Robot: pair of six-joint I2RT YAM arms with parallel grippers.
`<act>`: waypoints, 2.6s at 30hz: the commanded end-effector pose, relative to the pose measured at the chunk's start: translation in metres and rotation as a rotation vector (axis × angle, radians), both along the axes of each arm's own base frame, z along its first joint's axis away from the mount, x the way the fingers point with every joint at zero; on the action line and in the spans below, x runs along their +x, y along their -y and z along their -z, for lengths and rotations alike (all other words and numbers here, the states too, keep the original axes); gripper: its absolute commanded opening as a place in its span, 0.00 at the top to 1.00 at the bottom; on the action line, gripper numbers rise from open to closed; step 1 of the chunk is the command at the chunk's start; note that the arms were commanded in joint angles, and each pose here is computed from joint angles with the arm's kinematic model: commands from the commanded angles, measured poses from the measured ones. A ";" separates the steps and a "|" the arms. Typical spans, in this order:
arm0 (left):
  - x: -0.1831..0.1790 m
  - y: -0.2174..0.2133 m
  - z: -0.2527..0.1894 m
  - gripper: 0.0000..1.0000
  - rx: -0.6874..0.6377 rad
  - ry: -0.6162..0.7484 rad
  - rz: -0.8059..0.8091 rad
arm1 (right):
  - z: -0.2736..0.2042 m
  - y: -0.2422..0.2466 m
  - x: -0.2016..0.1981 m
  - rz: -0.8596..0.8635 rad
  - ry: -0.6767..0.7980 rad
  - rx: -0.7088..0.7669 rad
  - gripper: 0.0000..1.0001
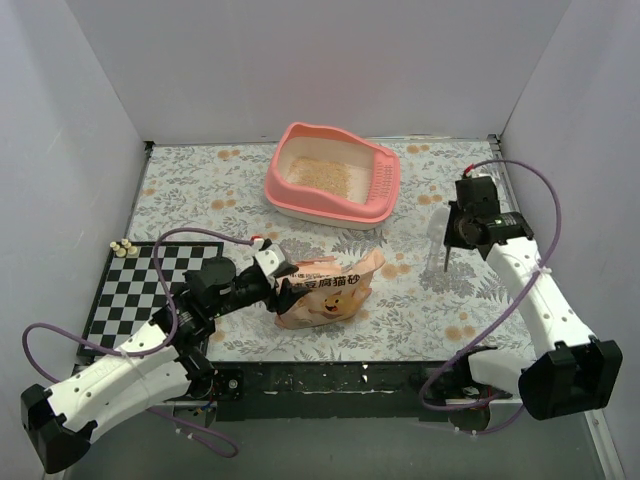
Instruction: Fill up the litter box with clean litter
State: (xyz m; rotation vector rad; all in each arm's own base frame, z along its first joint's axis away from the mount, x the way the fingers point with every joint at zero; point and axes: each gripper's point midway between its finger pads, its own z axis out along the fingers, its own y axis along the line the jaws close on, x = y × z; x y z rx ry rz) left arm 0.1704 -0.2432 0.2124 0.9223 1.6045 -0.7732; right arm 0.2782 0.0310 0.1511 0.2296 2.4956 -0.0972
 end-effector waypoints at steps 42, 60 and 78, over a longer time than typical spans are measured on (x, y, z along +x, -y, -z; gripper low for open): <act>0.001 0.055 -0.248 0.43 -0.702 -0.247 0.238 | -0.296 -0.209 -0.146 -1.417 0.562 1.107 0.99; 0.002 0.049 -0.253 0.81 -0.737 -0.222 0.265 | -0.281 -0.236 -0.139 -1.417 0.499 1.134 0.99; -0.010 0.037 -0.258 1.00 -0.704 -0.172 0.254 | -0.250 -0.225 -0.108 -1.311 0.498 0.824 0.55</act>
